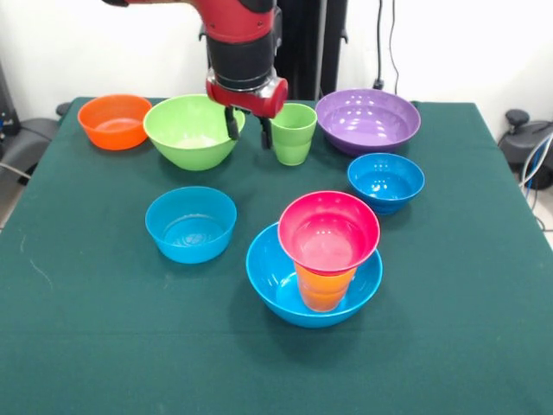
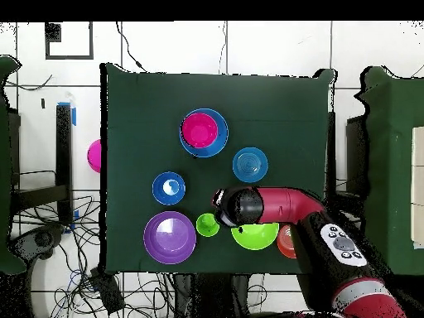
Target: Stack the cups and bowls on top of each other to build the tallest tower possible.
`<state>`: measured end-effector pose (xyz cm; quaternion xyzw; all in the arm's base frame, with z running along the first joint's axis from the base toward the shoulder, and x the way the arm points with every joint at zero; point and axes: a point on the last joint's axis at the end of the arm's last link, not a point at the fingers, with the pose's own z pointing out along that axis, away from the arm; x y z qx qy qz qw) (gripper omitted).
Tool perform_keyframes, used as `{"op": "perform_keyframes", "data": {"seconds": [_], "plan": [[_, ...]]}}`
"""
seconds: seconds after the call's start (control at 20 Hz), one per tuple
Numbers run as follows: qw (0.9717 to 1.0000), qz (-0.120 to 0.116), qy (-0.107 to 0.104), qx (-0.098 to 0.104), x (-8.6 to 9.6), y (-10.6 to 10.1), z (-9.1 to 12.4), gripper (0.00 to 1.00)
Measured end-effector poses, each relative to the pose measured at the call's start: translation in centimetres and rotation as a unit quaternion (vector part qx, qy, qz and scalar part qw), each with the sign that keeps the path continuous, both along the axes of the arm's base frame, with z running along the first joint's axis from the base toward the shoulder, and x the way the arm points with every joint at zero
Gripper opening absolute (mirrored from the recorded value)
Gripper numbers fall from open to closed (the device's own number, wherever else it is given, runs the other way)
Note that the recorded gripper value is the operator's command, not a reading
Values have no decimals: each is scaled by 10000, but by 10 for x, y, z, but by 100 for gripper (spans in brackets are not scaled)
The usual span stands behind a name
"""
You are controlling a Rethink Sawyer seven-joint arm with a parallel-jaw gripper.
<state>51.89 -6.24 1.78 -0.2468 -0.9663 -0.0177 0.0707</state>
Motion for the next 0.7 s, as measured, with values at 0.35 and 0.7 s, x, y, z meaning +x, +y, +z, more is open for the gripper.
{"op": "perform_keyframes", "data": {"seconds": [0.35, 0.7], "plan": [[9997, -1, -144, -187, 12, -12, 25, 100], [9997, -52, -156, -195, 12, -17, 26, 100]]}}
